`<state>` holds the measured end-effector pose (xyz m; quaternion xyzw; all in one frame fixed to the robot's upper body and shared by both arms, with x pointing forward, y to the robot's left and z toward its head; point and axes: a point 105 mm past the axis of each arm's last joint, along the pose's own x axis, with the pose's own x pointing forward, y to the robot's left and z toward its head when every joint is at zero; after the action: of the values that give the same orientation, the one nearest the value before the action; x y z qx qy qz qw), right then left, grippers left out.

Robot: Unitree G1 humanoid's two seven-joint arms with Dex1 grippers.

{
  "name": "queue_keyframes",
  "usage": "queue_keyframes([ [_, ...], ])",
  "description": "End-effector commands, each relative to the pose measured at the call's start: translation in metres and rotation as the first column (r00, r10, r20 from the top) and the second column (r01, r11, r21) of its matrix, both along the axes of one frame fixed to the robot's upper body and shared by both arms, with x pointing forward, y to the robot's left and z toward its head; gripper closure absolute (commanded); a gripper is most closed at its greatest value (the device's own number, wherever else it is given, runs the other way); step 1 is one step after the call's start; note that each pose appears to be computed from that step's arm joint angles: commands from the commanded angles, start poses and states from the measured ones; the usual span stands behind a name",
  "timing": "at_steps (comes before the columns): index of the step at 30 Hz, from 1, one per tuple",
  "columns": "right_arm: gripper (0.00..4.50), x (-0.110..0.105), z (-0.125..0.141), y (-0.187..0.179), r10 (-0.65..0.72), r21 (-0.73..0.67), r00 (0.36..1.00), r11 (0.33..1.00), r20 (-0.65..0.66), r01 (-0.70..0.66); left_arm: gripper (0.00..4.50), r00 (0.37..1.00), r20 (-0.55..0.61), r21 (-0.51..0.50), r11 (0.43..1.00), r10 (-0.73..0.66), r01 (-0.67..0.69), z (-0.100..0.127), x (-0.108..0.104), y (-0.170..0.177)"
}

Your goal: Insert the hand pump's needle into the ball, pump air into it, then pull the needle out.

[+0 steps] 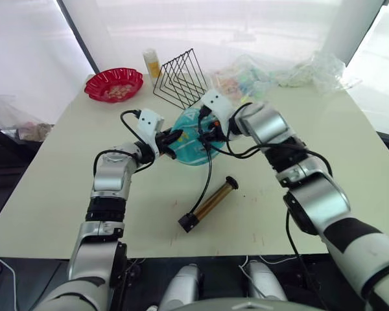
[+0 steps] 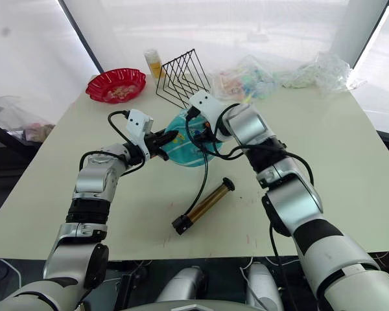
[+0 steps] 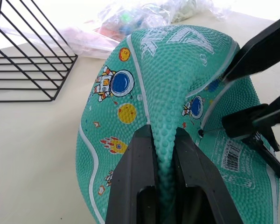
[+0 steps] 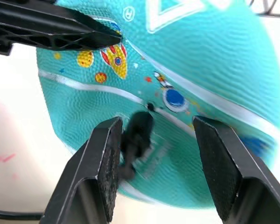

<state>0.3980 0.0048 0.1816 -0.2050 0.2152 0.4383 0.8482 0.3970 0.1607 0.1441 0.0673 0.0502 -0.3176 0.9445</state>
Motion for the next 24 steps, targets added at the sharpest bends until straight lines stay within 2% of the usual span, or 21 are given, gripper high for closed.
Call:
queue_keyframes([
  [1, 1.99, -0.012, 0.021, 0.006, 0.027, 0.065, 0.997, 0.997, 0.070, -0.032, 4.50, 0.996, -0.080, -0.001, 0.999, -0.041, 0.041, -0.022, -0.004, -0.011],
  [4, 1.99, -0.020, 0.020, -0.003, -0.048, 0.162, 0.996, 0.986, 0.072, 0.036, 4.50, 0.996, -0.076, -0.001, 0.999, -0.041, 0.041, -0.020, -0.003, -0.012],
  [9, 1.99, -0.028, 0.010, 0.000, -0.127, 0.273, 0.992, 0.953, -0.024, 0.129, 4.50, 0.996, -0.077, 0.003, 0.999, -0.039, 0.040, -0.020, -0.003, -0.012],
  [18, 1.99, -0.021, -0.016, 0.002, -0.232, 0.277, 0.968, 0.928, -0.092, 0.249, 4.50, 0.997, -0.074, 0.005, 0.999, -0.037, 0.038, -0.018, -0.005, -0.012],
  [24, 1.99, -0.017, -0.022, 0.005, -0.242, 0.278, 0.965, 0.925, -0.101, 0.261, 4.50, 0.997, -0.075, 0.006, 0.999, -0.037, 0.038, -0.019, -0.006, -0.012],
])
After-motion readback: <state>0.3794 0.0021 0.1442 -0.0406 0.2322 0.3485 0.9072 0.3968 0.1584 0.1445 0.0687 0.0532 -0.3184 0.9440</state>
